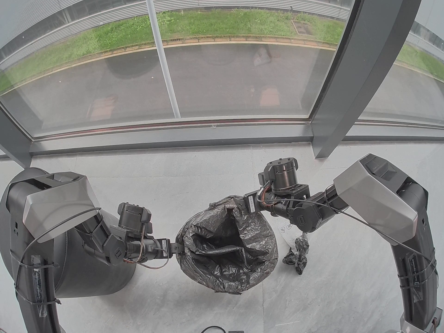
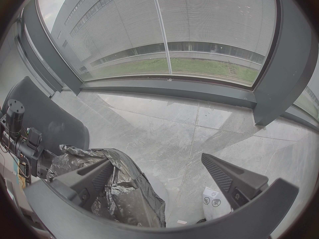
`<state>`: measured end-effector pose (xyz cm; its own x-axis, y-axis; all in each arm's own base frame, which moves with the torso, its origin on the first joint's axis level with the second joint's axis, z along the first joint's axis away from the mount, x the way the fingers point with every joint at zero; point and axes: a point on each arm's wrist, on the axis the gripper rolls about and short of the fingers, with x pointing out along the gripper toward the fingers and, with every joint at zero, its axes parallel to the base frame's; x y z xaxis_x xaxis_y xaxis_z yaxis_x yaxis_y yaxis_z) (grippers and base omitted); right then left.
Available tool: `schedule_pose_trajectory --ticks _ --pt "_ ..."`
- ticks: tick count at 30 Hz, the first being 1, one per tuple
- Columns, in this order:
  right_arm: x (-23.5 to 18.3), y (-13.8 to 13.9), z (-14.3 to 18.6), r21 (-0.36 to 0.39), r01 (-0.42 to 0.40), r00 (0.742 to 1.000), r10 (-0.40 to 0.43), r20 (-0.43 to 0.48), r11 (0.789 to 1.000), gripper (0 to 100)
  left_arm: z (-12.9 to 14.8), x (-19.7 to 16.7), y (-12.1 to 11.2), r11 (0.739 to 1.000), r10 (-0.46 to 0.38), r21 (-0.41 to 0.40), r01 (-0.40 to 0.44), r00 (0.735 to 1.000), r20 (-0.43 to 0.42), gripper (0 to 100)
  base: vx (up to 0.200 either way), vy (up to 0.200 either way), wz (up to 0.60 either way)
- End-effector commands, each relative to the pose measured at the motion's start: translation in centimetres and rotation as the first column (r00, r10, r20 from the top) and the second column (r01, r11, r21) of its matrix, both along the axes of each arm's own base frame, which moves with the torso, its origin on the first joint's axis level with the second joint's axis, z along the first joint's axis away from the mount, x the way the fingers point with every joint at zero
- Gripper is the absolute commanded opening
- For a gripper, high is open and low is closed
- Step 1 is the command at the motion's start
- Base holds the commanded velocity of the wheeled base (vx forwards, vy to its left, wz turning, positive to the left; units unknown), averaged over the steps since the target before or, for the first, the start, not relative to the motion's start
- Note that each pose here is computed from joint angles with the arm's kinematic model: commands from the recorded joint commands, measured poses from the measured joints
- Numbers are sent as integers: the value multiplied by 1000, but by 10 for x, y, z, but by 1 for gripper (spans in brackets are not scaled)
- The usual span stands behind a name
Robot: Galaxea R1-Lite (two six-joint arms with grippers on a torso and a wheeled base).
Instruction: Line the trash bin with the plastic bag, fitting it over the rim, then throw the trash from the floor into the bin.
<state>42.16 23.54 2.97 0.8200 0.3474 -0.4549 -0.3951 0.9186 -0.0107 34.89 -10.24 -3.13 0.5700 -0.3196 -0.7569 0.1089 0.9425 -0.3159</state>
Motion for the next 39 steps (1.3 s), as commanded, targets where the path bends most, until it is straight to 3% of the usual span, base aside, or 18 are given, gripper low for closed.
schedule_pose_trajectory --ticks 1,10,22,26,31,39 --pt "4 -1 -8 -8 7 1000 -7 -10 1000 100 -3 2 -2 1000 -3 -1 3 1000 -3 100 0 0 0" --pt "9 -9 -7 -6 29 1000 -29 -8 1000 100 9 3 -6 1000 -10 -14 10 999 31 100 0 0 0" --pt "-20 -2 35 14 -25 999 25 19 1000 100 78 -41 -1 997 -26 -63 35 991 134 100 0 0 0" --pt "-24 -3 33 -18 -38 999 38 -14 999 100 99 -62 1 993 -38 -102 56 985 166 100 0 0 0" --pt "-38 -7 26 -87 -114 990 106 -93 990 100 118 -78 6 983 -35 -165 74 973 227 100 0 0 0" --pt "-47 -9 14 -141 -133 985 115 -129 981 100 127 -98 13 982 -33 -170 79 966 255 100 0 0 0"
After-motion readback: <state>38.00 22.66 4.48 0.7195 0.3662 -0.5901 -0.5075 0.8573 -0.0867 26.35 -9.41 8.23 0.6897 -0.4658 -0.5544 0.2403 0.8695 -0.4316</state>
